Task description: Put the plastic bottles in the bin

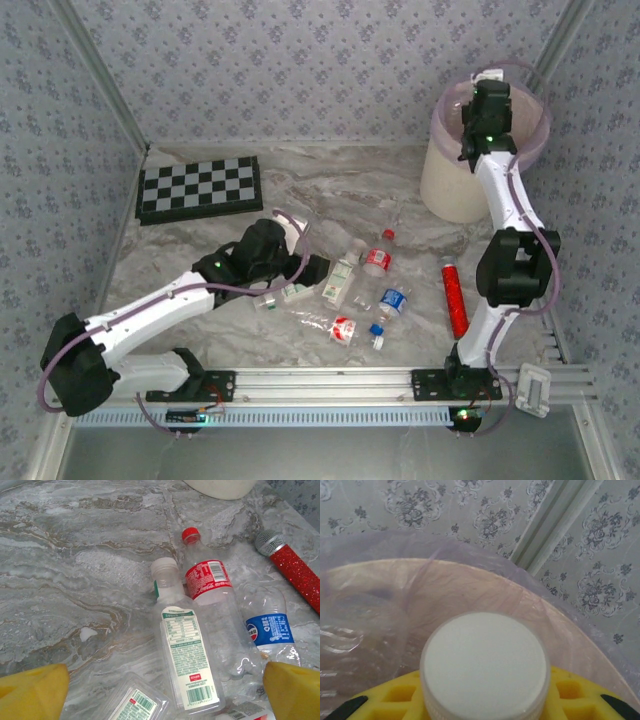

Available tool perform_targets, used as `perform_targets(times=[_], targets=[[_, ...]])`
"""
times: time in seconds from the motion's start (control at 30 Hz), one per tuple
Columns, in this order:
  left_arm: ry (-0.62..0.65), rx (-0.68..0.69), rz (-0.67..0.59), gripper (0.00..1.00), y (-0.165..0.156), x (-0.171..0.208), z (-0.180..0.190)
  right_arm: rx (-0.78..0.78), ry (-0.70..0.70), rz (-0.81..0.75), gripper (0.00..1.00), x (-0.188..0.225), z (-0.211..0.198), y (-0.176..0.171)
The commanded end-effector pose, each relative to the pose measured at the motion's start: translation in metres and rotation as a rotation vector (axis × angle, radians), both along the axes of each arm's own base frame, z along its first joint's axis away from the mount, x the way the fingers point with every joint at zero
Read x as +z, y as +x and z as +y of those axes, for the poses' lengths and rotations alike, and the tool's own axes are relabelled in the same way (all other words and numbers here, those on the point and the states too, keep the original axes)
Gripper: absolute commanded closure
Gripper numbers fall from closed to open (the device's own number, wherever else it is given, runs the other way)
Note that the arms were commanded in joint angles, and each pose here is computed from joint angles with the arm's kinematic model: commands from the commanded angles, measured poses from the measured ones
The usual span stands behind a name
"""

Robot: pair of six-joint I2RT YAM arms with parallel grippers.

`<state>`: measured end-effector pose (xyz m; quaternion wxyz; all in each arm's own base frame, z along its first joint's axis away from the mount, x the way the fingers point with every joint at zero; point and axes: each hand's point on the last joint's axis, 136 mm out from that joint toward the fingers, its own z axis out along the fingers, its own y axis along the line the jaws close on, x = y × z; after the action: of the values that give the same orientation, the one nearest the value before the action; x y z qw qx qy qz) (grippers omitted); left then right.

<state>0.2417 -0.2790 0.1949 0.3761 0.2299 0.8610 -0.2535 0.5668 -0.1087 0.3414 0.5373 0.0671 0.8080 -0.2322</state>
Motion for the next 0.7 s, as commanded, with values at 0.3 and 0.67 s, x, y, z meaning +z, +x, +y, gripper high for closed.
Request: perform_targets(times=[0.3,0.67], targets=[[0.159,0.099,0.064,0.01,-0.024,-0.007,0.057,0.055,0.491,0.443,0.95,-0.134,0.018,-0.027],[0.283,0.177,0.146,0.01,-0.033,-0.032,0.091,0.038,0.54,0.396,0.62,-0.077,0.022,-0.046]])
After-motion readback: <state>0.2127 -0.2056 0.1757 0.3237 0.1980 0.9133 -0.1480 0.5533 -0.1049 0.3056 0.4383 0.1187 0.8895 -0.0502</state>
